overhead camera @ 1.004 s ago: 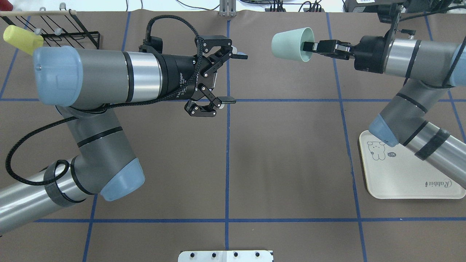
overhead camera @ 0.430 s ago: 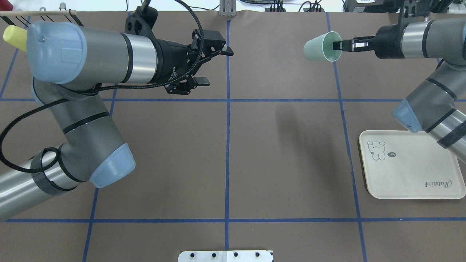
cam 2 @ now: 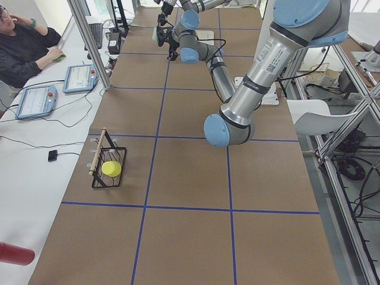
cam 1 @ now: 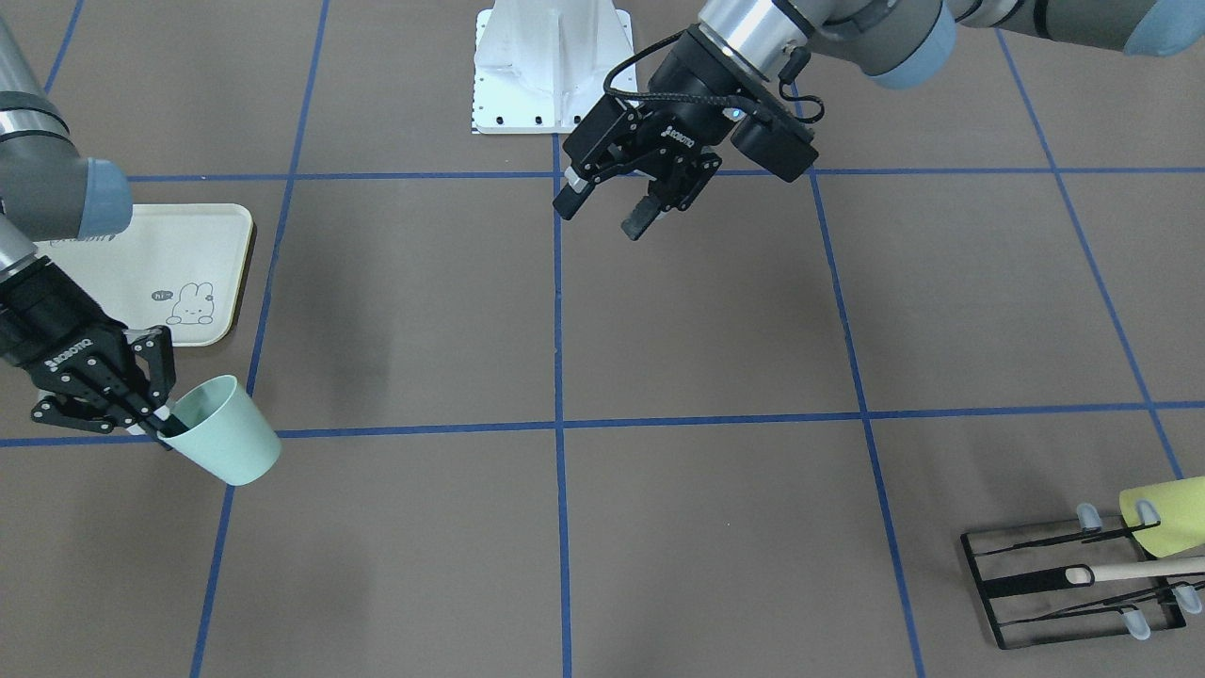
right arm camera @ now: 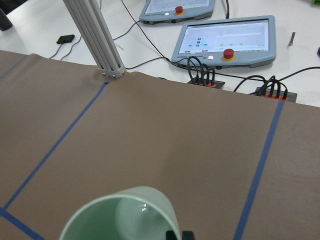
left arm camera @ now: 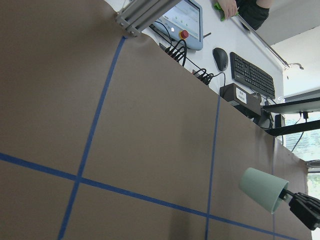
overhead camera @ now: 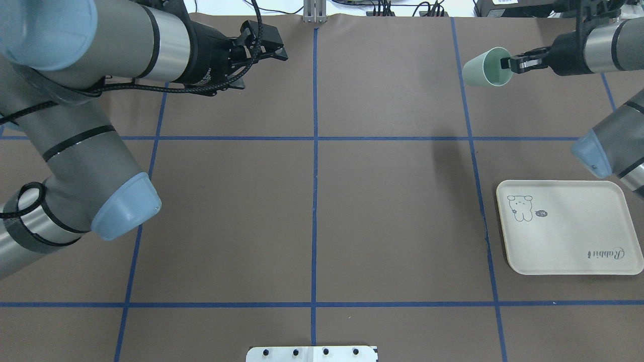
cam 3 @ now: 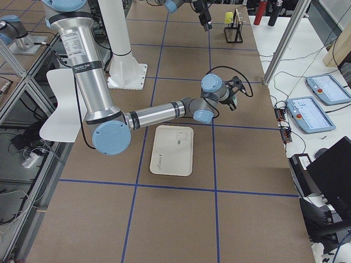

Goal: Left arm grabs green cup and hands to right arm on tray

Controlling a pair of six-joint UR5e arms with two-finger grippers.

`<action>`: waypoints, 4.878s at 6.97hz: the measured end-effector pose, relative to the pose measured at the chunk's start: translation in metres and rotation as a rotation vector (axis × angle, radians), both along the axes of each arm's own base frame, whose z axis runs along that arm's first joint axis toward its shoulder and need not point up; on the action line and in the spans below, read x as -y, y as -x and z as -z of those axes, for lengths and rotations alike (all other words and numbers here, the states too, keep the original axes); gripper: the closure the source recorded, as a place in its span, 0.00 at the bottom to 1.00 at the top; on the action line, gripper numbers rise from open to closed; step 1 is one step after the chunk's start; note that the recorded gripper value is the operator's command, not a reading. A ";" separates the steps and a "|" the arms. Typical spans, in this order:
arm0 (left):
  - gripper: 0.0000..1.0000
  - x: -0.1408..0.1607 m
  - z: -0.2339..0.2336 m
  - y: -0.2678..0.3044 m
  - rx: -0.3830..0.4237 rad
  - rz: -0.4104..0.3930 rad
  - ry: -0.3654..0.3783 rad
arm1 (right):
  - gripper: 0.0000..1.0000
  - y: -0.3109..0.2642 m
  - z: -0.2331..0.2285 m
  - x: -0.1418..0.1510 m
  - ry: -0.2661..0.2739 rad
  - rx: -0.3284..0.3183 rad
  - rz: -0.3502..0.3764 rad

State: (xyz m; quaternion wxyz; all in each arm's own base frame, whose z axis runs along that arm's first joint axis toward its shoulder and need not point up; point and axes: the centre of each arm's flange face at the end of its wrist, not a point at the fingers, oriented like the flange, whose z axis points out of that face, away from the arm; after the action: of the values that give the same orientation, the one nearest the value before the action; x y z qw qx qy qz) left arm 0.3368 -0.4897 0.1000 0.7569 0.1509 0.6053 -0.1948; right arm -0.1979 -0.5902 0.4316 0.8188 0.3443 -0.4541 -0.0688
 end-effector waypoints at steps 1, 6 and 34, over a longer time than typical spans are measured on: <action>0.01 0.011 -0.007 0.014 0.088 0.008 -0.025 | 1.00 -0.012 -0.011 -0.002 0.039 -0.050 0.015; 0.01 0.042 -0.074 0.077 0.448 -0.032 -0.073 | 1.00 -0.077 -0.043 -0.092 0.252 -0.333 0.238; 0.00 0.020 -0.362 0.333 0.827 -0.462 -0.170 | 0.00 -0.234 -0.133 -0.126 0.447 -0.342 0.387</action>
State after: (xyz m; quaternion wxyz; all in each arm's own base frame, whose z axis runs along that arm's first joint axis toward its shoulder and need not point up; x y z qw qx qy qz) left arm 0.0038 -0.5096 0.4615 0.9426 0.1389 0.2849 0.1049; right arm 0.0362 -0.4645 0.5648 0.9102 0.0471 -0.3708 -0.1785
